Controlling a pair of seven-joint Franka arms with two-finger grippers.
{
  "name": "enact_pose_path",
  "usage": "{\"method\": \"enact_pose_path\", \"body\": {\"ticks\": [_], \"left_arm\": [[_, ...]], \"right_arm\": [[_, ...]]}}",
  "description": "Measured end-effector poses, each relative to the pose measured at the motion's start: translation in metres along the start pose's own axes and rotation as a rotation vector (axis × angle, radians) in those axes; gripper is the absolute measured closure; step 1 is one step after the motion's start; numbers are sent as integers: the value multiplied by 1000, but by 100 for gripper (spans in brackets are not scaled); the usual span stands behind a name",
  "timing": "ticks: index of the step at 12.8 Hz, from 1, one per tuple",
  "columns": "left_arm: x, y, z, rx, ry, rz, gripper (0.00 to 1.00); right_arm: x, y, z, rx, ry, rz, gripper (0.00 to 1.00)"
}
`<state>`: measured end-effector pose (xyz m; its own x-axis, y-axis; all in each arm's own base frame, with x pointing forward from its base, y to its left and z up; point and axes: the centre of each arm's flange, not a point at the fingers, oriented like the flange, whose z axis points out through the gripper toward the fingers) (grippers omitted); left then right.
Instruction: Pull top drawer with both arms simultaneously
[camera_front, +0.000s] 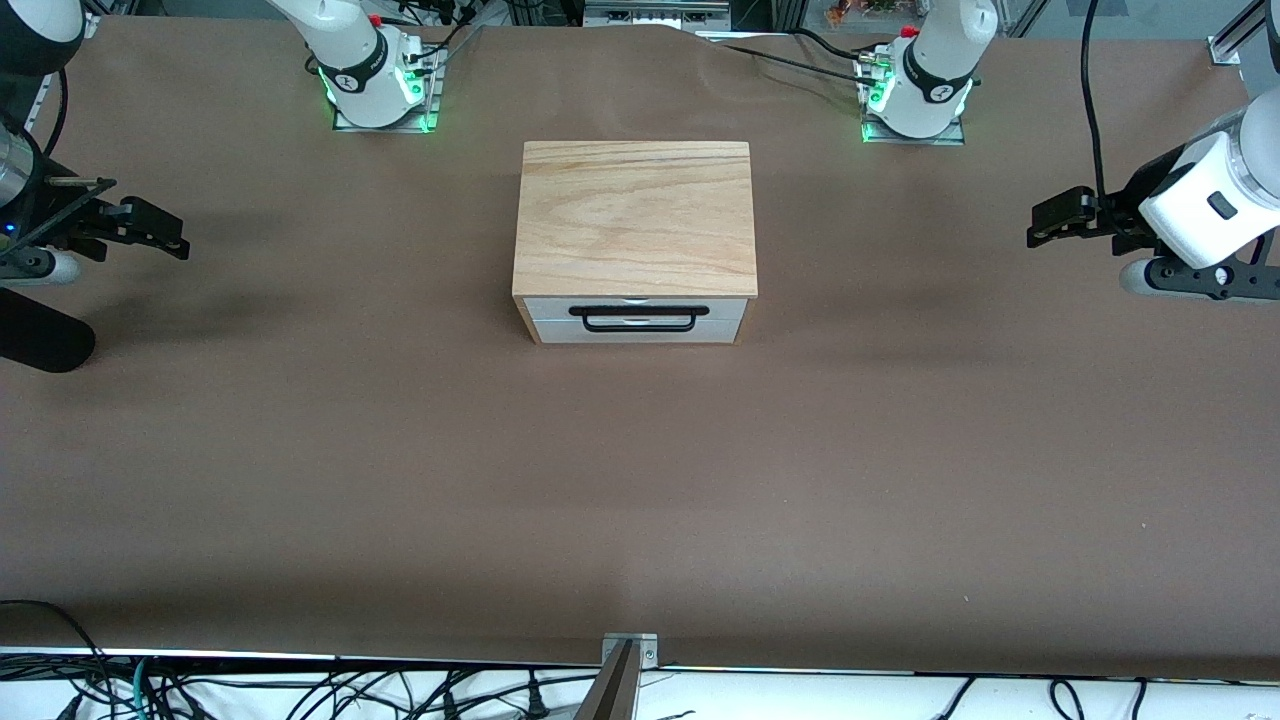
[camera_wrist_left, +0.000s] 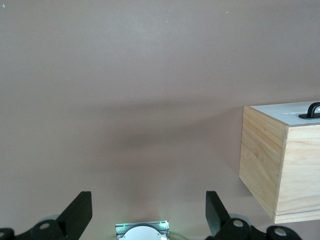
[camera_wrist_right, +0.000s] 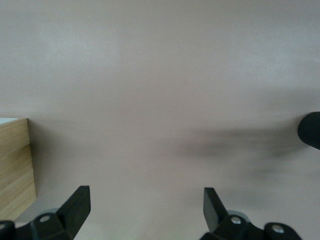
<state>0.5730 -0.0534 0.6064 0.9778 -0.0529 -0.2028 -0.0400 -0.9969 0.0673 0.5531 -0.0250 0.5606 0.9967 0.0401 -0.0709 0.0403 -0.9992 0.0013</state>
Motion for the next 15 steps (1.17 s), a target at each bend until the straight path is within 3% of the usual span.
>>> {"method": "enact_pose_path", "body": {"ticks": [15], "left_arm": [[2, 0, -1, -1, 16, 0, 0]], "right_arm": [[0, 0, 0, 0, -1, -1, 0]]}}
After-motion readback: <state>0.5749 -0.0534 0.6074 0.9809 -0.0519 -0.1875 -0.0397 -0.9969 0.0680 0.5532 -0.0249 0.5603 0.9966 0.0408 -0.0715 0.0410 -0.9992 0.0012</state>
